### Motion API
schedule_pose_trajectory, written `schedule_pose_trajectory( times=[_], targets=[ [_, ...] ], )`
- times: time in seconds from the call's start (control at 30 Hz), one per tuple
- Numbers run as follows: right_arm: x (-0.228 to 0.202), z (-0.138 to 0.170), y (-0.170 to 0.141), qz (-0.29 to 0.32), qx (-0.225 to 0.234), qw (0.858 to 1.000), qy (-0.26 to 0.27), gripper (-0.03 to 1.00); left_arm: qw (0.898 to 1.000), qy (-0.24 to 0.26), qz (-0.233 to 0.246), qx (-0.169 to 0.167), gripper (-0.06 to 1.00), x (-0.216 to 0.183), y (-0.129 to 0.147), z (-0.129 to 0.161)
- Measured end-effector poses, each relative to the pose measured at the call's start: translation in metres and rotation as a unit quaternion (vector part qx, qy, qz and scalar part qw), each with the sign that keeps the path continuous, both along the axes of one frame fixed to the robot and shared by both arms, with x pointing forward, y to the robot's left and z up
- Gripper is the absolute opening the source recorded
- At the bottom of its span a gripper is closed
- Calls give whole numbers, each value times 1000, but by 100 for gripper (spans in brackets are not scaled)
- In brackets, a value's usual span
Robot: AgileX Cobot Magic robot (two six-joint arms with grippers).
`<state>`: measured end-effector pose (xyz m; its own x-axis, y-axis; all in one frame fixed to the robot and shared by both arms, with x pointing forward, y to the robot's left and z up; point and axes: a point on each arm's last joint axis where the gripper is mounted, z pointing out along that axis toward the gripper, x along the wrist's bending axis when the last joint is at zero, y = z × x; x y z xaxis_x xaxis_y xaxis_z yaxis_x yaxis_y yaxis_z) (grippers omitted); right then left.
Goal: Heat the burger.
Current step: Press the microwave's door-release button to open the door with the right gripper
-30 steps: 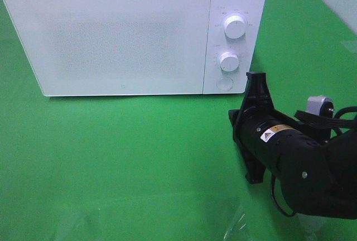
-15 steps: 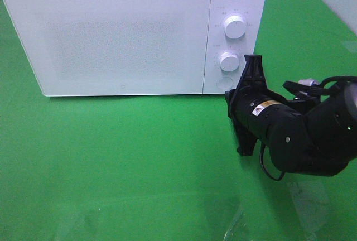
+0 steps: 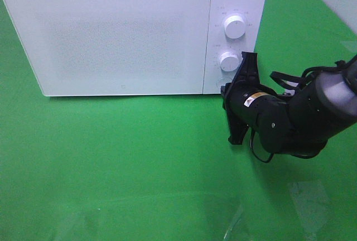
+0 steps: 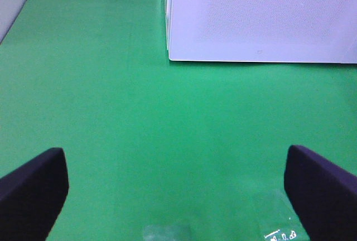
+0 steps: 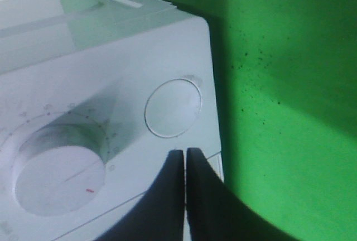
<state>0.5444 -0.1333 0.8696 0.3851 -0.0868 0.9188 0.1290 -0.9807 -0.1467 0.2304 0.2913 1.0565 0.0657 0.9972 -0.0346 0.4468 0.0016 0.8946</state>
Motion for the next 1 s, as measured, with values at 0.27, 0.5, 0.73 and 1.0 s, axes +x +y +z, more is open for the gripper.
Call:
schedule_pose_trajectory(
  times=[0.27,0.5,0.73,1.0],
  targets=[
    [17,-6,0,-8,7,1000,-6,1,1000,0,0,0,97,0,0,0],
    [28,-12,-2,-17,10,1000,-8,1,1000,0,0,0,97,0,0,0],
    [31,-15,-2,-18,10,1000,-5,1,1000,0,0,0,97,0,0,0],
    [32,-16,-4,-30,9,999,-20,1,1000,0,0,0,97,0,0,0]
  ],
)
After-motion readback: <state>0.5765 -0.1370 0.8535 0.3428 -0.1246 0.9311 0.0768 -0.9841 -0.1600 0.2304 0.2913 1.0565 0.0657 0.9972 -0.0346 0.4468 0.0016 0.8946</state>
